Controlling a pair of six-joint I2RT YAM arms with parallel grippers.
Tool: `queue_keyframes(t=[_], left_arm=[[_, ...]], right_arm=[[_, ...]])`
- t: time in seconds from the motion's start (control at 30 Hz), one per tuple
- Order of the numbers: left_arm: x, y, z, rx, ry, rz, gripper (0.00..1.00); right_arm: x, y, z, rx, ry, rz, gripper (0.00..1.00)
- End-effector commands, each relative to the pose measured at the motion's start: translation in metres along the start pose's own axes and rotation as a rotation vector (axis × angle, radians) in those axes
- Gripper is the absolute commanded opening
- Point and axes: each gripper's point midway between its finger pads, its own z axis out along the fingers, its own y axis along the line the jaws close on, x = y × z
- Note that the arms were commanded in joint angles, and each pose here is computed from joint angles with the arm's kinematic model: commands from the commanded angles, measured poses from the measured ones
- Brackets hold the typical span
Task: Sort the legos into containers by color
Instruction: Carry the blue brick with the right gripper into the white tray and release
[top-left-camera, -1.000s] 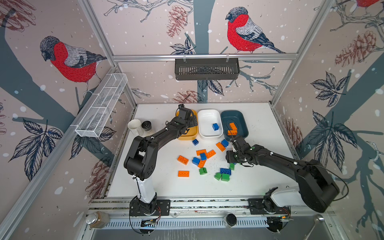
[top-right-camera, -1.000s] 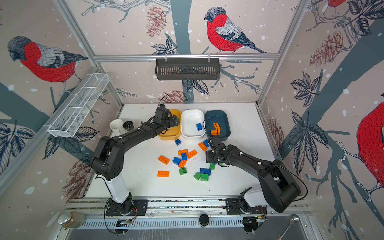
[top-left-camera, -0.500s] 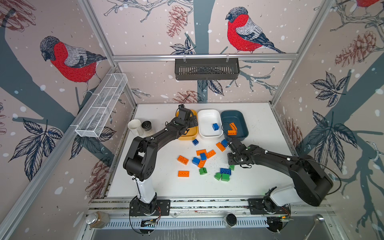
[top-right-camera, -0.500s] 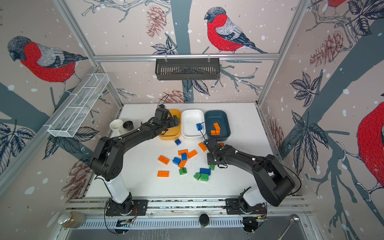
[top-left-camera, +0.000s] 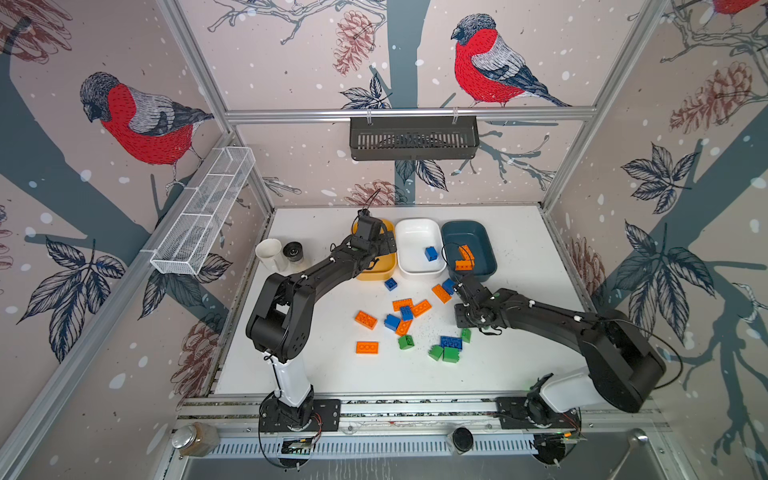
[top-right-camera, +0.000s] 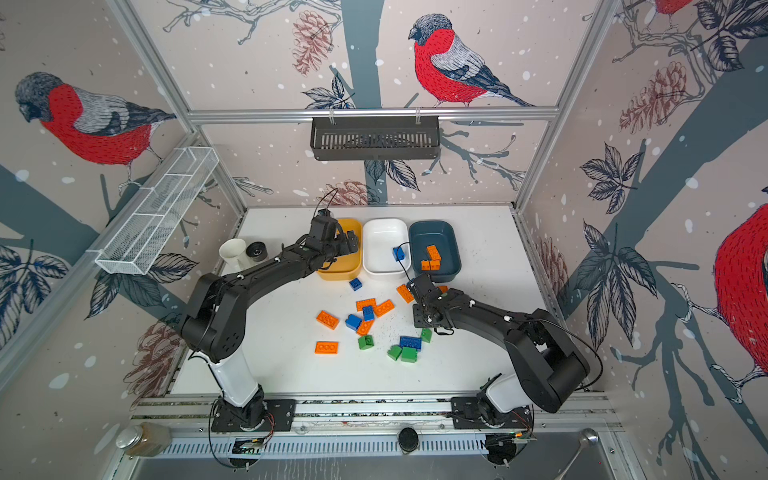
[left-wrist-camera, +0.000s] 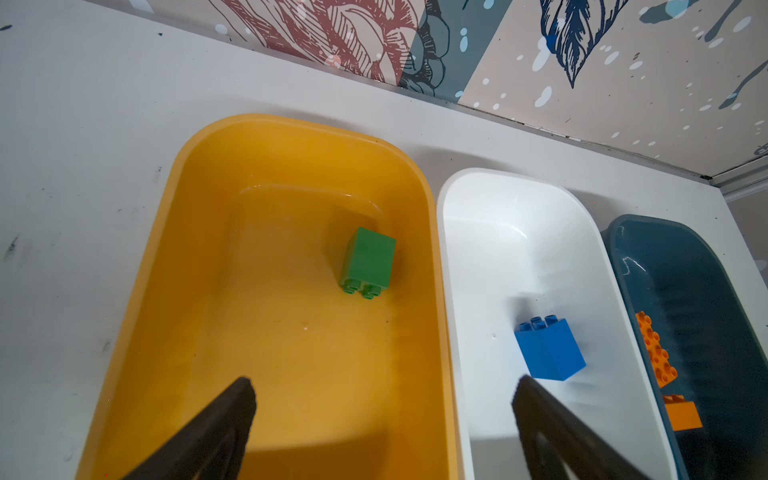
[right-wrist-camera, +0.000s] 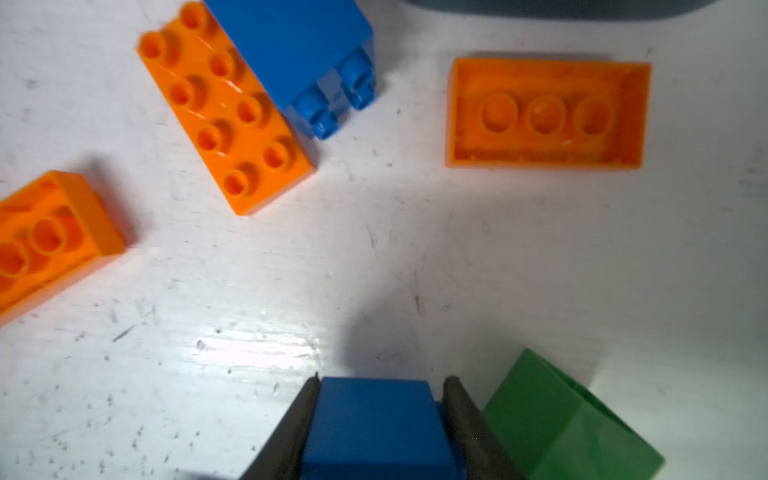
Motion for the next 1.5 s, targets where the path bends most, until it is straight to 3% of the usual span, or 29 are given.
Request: queue_keyframes(t=[0.0, 0.17, 0.4, 0.83, 0.97, 1.1, 1.23, 1.47], left_arm=[[-0.016, -0.007, -0.004, 0.025, -0.051, 0.0, 0.97], [-0.026, -0.028, -0.016, 0.118, -0.044, 0.006, 0.97], [-0.037, -0.031, -0.031, 0.153, -0.103, -0.008, 0.97], [-0.031, -0.002, -0.06, 0.049, -0.133, 0.021, 0.97], [-0.023, 0.01, -0.065, -0.002, -0.106, 0.0, 0.97], [-0.018, 0.018, -0.065, -0.033, -0.109, -0.006, 0.97], [-0.019, 0.024, -0.067, -0.065, -0.117, -0.047, 0.97], [-0.03, 0.028, -0.071, -0.086, -0.174, -0.068, 0.97]], right_arm=[[-0.025, 0.01, -0.014, -0.019, -0.095, -0.044, 0.43], [-0.073, 0.042, -0.038, -0.135, -0.261, -0.091, 0.42], [-0.153, 0.085, -0.057, -0.24, -0.462, -0.132, 0.41], [-0.253, 0.093, 0.019, -0.105, -0.441, -0.165, 0.43], [-0.276, 0.094, 0.031, -0.075, -0.425, -0.163, 0.49], [-0.278, 0.099, 0.019, -0.082, -0.447, -0.176, 0.63], [-0.256, 0.1, 0.0, -0.095, -0.437, -0.201, 0.76], [-0.153, 0.096, -0.012, -0.175, -0.285, -0.312, 0.8]])
